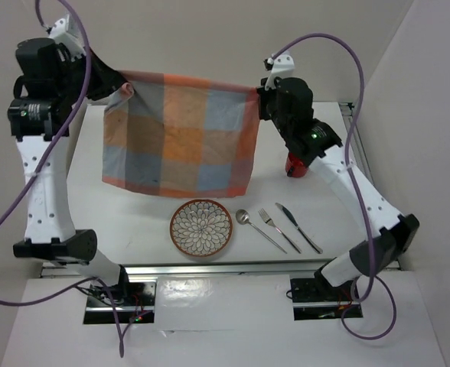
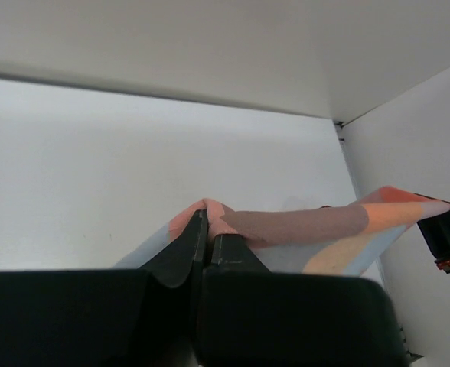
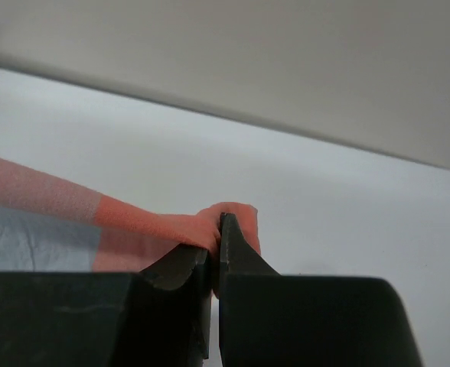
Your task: Set the dinner table for one person
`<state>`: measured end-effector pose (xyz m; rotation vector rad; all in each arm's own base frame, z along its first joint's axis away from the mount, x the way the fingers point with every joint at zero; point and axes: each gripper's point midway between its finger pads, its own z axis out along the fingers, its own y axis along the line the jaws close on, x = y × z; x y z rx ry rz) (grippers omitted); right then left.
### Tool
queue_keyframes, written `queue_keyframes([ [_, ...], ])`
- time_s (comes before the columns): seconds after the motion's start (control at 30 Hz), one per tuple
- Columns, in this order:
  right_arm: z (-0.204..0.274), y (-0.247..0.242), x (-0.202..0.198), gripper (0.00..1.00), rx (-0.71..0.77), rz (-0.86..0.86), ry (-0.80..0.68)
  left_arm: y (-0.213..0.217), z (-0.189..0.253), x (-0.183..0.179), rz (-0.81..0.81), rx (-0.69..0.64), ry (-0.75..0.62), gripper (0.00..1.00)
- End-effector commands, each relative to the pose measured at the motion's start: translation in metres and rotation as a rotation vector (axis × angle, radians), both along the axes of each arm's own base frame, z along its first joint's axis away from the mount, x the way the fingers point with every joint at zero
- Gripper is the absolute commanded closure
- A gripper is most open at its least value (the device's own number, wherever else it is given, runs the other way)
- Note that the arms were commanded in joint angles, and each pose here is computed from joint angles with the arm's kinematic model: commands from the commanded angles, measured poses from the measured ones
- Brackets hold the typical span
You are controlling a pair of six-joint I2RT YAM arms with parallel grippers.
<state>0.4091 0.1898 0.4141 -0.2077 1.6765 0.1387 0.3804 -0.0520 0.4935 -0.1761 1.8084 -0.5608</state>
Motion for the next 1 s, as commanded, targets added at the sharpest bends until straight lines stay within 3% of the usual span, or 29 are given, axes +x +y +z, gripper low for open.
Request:
queue_keyframes([
  [0.0, -0.028, -0.013, 0.036, 1.00, -0.016, 0.005, 0.072, 0.016, -0.046, 0.057, 0.049, 0.009, 0.084, 1.00],
  [0.1, -0.065, -0.037, 0.086, 1.00, 0.004, -0.025, 0.138, 0.018, -0.101, 0.102, 0.037, 0.000, 0.189, 1.00],
  [0.13, -0.099, -0.032, 0.107, 1.00, 0.004, -0.002, 0.198, 0.019, -0.113, 0.115, 0.037, -0.001, 0.208, 1.00],
  [0.2, -0.108, -0.034, 0.137, 1.00, 0.013, -0.004, 0.199, 0.020, -0.134, 0.140, 0.040, -0.013, 0.240, 1.00],
  [0.23, -0.119, -0.034, 0.151, 1.00, 0.013, -0.005, 0.211, 0.021, -0.173, 0.161, 0.045, -0.029, 0.317, 1.00],
  [0.27, -0.170, -0.038, 0.175, 1.00, 0.003, -0.018, 0.302, 0.024, -0.187, 0.172, 0.053, -0.027, 0.337, 1.00],
  [0.3, -0.148, -0.038, 0.196, 0.92, 0.019, -0.025, 0.249, 0.025, -0.202, 0.182, 0.069, -0.041, 0.364, 0.86],
  [0.33, -0.158, -0.042, 0.210, 0.48, 0.035, -0.019, 0.271, 0.028, -0.226, 0.198, 0.082, -0.046, 0.397, 0.45],
  [0.37, -0.226, -0.039, 0.222, 0.31, 0.013, -0.031, 0.417, 0.030, -0.237, 0.203, 0.099, -0.053, 0.424, 0.24],
  [0.4, -0.186, -0.039, 0.239, 0.18, 0.048, -0.028, 0.332, 0.032, -0.237, 0.207, 0.107, -0.049, 0.420, 0.06],
  [0.43, -0.201, -0.038, 0.242, 0.08, 0.061, -0.036, 0.367, 0.034, -0.246, 0.209, 0.117, -0.045, 0.435, 0.00],
  [0.47, -0.196, -0.044, 0.247, 0.00, 0.082, -0.049, 0.345, 0.034, -0.246, 0.209, 0.117, -0.045, 0.435, 0.00],
  [0.5, -0.196, -0.042, 0.244, 0.00, 0.101, -0.043, 0.348, 0.036, -0.248, 0.207, 0.122, -0.028, 0.439, 0.00],
  [0.53, -0.227, -0.048, 0.235, 0.00, 0.122, -0.061, 0.422, 0.039, -0.259, 0.206, 0.137, -0.011, 0.454, 0.00],
  [0.57, -0.204, -0.048, 0.226, 0.00, 0.147, -0.053, 0.392, 0.041, -0.261, 0.203, 0.149, -0.006, 0.459, 0.00],
  [0.63, -0.227, -0.045, 0.212, 0.00, 0.166, -0.042, 0.450, 0.045, -0.276, 0.193, 0.167, 0.016, 0.504, 0.00],
  [0.7, -0.233, -0.042, 0.197, 0.02, 0.167, -0.044, 0.500, 0.042, -0.289, 0.183, 0.163, 0.052, 0.550, 0.00],
  [0.73, -0.241, -0.043, 0.190, 0.07, 0.160, -0.048, 0.530, 0.039, -0.305, 0.177, 0.170, 0.096, 0.592, 0.05],
  [0.8, -0.241, -0.020, 0.173, 0.18, 0.145, -0.009, 0.551, 0.025, -0.319, 0.168, 0.145, 0.121, 0.628, 0.20],
  [0.83, -0.259, -0.016, 0.161, 0.25, 0.130, -0.003, 0.596, 0.025, -0.335, 0.158, 0.136, 0.135, 0.672, 0.42],
  [0.87, -0.264, -0.003, 0.152, 0.42, 0.129, 0.014, 0.615, 0.017, -0.344, 0.152, 0.119, 0.142, 0.697, 0.52],
  [0.93, -0.285, 0.001, 0.134, 0.60, 0.127, 0.010, 0.676, 0.012, -0.357, 0.149, 0.109, 0.146, 0.717, 0.72],
  [0.97, -0.288, 0.001, 0.129, 0.78, 0.154, -0.007, 0.696, 0.012, -0.371, 0.141, 0.112, 0.141, 0.756, 0.87],
])
